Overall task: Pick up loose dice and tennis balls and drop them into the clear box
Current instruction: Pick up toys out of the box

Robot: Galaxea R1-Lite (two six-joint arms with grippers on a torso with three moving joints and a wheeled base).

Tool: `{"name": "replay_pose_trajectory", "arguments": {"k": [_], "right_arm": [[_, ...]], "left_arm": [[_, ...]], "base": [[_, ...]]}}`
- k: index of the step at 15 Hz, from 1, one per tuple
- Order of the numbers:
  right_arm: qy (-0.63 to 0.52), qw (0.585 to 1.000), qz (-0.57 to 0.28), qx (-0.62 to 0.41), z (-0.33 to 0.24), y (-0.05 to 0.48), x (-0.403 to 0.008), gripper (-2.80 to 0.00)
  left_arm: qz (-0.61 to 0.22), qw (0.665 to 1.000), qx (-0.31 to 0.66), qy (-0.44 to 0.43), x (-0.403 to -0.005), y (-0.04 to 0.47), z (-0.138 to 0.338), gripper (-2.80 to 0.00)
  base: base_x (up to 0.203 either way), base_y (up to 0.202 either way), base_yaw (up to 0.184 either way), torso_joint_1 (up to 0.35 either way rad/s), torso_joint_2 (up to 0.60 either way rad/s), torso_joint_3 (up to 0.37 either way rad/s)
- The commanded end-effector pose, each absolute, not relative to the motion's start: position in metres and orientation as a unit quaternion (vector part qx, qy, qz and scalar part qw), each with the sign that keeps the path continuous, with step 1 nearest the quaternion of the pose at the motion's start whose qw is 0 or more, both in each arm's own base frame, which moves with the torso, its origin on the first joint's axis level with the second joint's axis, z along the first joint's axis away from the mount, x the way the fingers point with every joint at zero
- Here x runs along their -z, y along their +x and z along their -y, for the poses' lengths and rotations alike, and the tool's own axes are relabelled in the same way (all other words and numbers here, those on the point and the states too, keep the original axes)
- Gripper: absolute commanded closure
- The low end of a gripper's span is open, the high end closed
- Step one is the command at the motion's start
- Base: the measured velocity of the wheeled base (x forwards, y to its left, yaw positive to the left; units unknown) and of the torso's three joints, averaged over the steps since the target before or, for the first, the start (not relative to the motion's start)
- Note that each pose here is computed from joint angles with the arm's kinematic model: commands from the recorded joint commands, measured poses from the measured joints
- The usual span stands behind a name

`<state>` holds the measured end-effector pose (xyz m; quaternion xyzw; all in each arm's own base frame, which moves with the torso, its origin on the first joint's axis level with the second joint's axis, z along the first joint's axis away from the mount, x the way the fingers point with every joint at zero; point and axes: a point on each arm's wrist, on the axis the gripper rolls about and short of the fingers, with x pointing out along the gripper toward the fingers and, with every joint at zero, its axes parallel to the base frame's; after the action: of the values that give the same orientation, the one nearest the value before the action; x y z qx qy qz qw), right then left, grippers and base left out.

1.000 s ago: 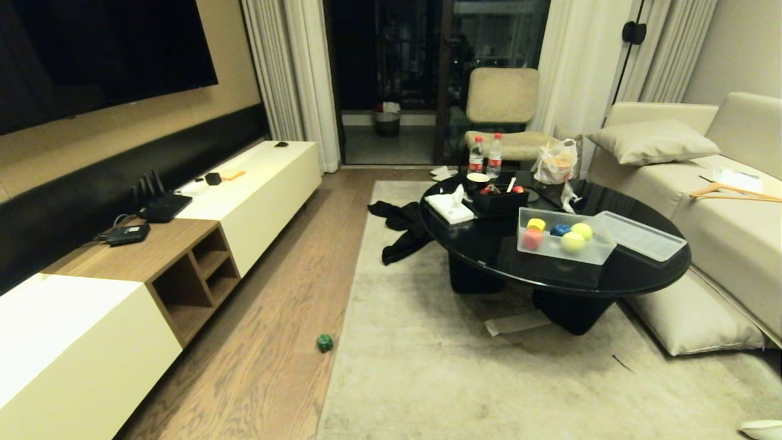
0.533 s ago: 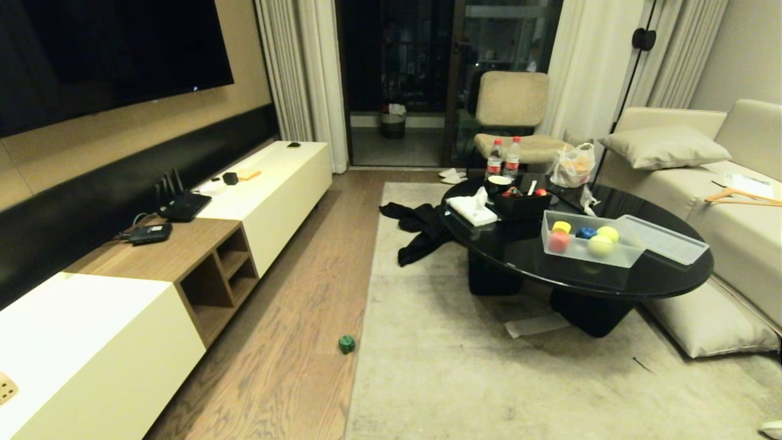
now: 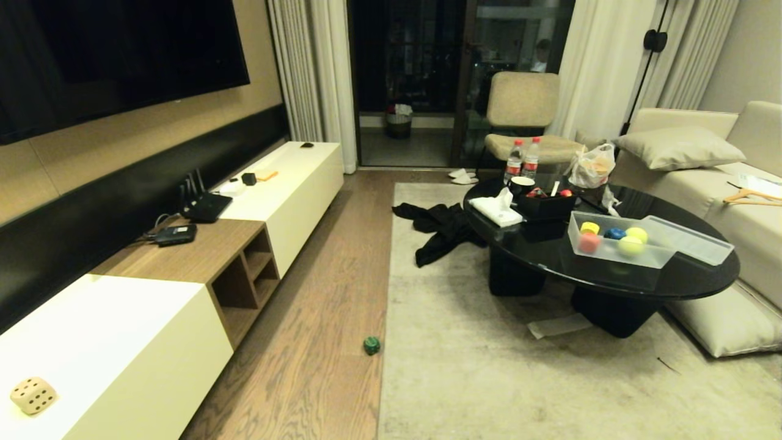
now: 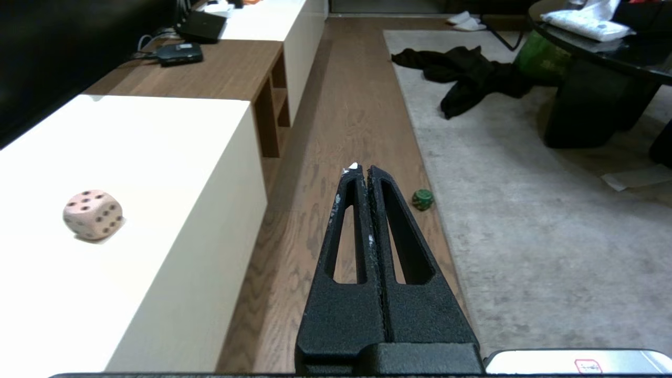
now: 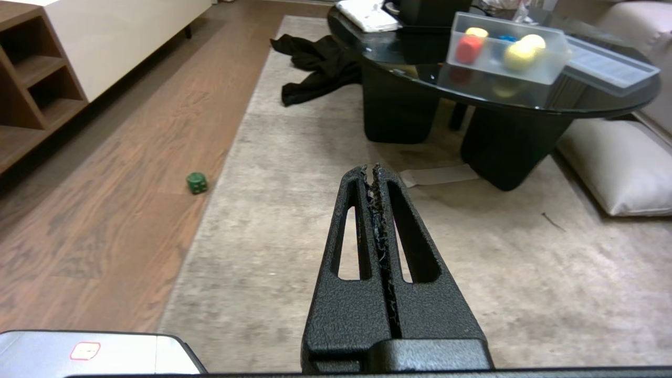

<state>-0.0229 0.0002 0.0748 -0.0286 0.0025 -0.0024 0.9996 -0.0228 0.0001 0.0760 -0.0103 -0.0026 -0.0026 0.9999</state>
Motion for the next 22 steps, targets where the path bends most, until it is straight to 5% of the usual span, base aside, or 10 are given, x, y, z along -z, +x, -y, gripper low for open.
{"name": "replay_pose_trajectory", "arguments": {"k": [1, 9, 22], "right_arm": [[-0.029, 1.0, -0.004, 0.002, -0.0002, -0.0227, -0.0744, 0.0], [-0.029, 1.0, -0.004, 0.001, -0.0003, -0.0227, -0.0744, 0.0], [-0.028, 1.0, -0.003, 0.0, -0.0003, -0.0228, -0.0749, 0.0]], "left_arm": [[0.002, 1.0, 0.002, -0.011, -0.0757, -0.0227, -0.0001, 0.0], [0.002, 1.0, 0.002, -0.011, -0.0757, -0.0227, -0.0001, 0.0], [0.002, 1.0, 0.002, -0.011, -0.0757, -0.0227, -0.0001, 0.0]], "base": [[0.0, 0.178, 0.0, 0.005, 0.0, 0.0], [0.0, 0.201, -0.008, 0.004, 0.0, 0.002], [0.0, 0.003, 0.002, 0.0, 0.0, 0.0]]}}
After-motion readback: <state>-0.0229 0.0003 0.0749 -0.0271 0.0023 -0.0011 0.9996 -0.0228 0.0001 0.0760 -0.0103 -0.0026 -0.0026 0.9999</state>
